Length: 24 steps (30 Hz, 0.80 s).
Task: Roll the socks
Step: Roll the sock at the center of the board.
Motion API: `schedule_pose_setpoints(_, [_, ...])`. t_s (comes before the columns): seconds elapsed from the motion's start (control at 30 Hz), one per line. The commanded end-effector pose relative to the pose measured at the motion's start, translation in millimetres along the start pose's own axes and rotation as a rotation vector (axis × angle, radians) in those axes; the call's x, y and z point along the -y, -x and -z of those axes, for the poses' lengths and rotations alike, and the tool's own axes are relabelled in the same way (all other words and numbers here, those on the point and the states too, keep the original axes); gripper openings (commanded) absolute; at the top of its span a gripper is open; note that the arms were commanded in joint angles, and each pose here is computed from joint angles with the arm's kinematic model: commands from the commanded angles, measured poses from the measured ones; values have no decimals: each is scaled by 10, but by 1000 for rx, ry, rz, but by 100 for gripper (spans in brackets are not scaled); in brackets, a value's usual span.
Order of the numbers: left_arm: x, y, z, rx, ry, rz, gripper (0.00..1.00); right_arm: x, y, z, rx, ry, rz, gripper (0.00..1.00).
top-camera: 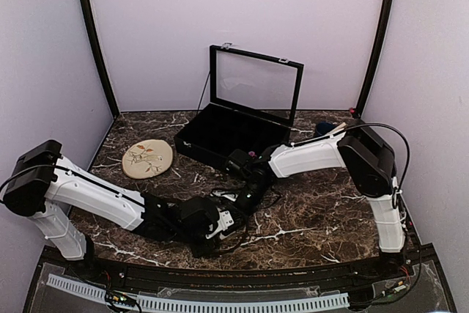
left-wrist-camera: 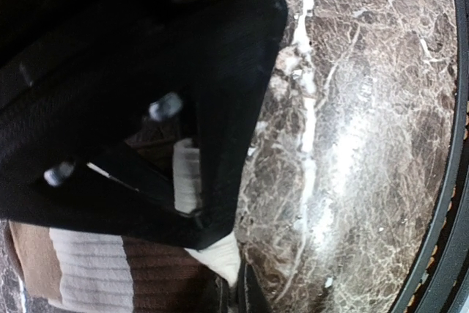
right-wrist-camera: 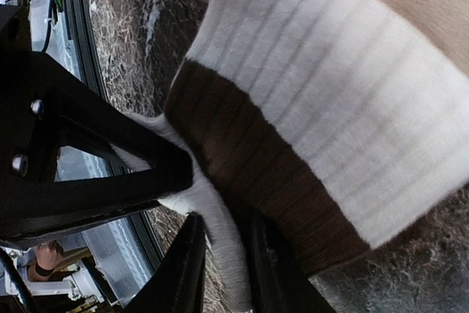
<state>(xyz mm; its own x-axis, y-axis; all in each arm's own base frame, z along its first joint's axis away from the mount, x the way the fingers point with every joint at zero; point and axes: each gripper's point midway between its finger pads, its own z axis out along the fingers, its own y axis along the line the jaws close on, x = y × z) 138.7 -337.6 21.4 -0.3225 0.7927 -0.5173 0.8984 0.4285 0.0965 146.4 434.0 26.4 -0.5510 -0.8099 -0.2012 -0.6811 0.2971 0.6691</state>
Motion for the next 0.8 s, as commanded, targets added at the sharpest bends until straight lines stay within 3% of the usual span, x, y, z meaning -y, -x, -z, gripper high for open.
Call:
schedule_pose_setpoints(0.0, [-124, -367, -14, -142, 12, 108, 0, -12, -77, 64, 6, -50, -8, 23])
schedule_pose_setpoints(0.37, [-149, -404, -23, -148, -35, 265, 0, -13, -92, 266, 82, -72, -25, 30])
schedule_pose_setpoints(0.77, [-35, -353, -47, -145, -150, 426, 0, 15, -103, 503, 185, -112, -20, 31])
